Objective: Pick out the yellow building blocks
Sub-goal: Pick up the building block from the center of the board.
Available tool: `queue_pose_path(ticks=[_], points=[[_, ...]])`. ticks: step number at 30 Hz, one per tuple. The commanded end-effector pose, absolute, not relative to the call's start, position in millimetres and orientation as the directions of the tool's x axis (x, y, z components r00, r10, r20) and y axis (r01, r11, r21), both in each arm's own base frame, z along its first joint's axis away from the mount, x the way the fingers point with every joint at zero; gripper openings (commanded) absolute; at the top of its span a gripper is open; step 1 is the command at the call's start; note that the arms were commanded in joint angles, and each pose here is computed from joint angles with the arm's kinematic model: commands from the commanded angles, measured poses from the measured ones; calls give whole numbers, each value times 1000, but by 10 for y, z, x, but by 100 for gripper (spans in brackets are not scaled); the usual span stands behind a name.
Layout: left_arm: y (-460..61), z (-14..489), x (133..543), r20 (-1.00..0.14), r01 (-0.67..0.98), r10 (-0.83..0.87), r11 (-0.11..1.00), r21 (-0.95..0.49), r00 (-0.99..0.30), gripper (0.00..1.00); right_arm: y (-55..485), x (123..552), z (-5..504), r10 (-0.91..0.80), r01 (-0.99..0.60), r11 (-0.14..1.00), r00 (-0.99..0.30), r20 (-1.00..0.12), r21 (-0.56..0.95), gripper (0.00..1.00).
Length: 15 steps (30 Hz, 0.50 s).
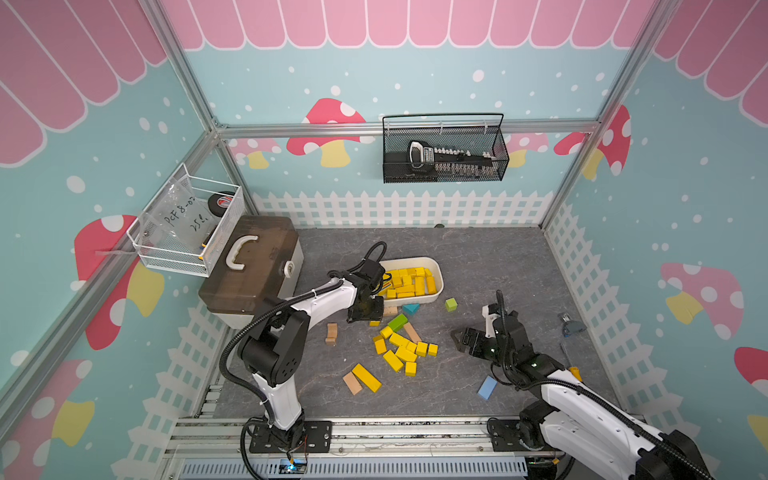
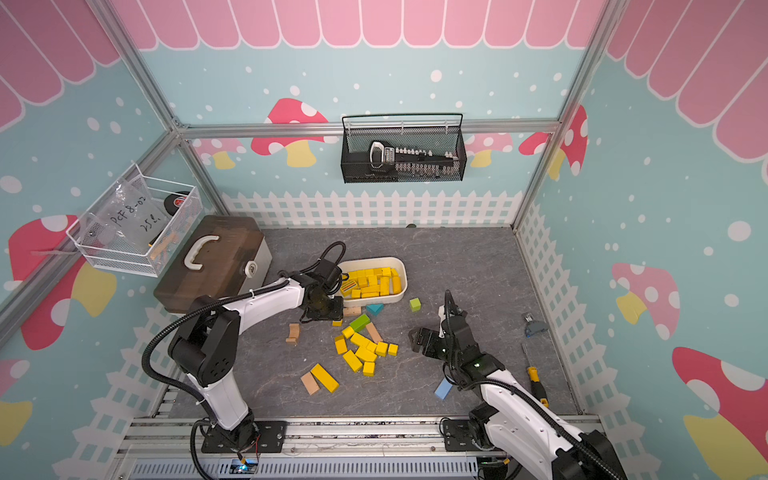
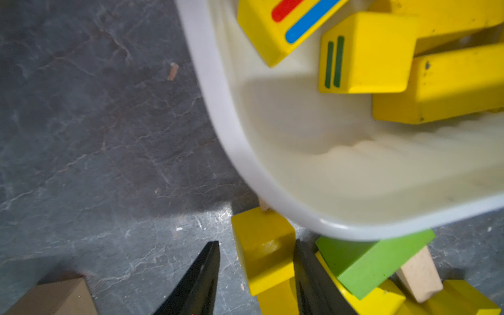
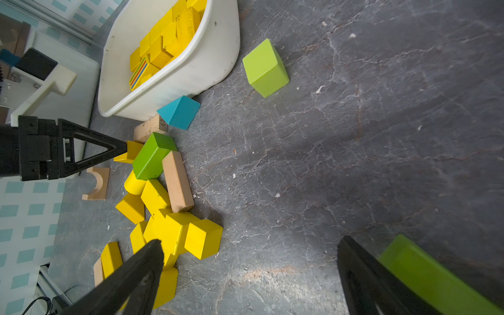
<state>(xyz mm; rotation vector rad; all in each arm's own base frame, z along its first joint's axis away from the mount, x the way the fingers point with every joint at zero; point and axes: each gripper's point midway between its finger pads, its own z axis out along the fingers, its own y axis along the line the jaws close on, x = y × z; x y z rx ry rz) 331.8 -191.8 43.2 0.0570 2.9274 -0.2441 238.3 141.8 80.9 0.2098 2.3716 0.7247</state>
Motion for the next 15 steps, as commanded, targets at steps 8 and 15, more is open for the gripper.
queue_pose_path(ticks=[8, 15], points=[[-1922, 310, 3256, -167, 50, 24, 987, -151, -986, 47, 1421, 2410, 882, 341, -27, 828, -769, -541, 560, 99], [-1932, 304, 3253, -164, 54, 28, 986, -155, -986, 47, 1421, 2411, 883, 340, -28, 828, -769, -541, 560, 98]])
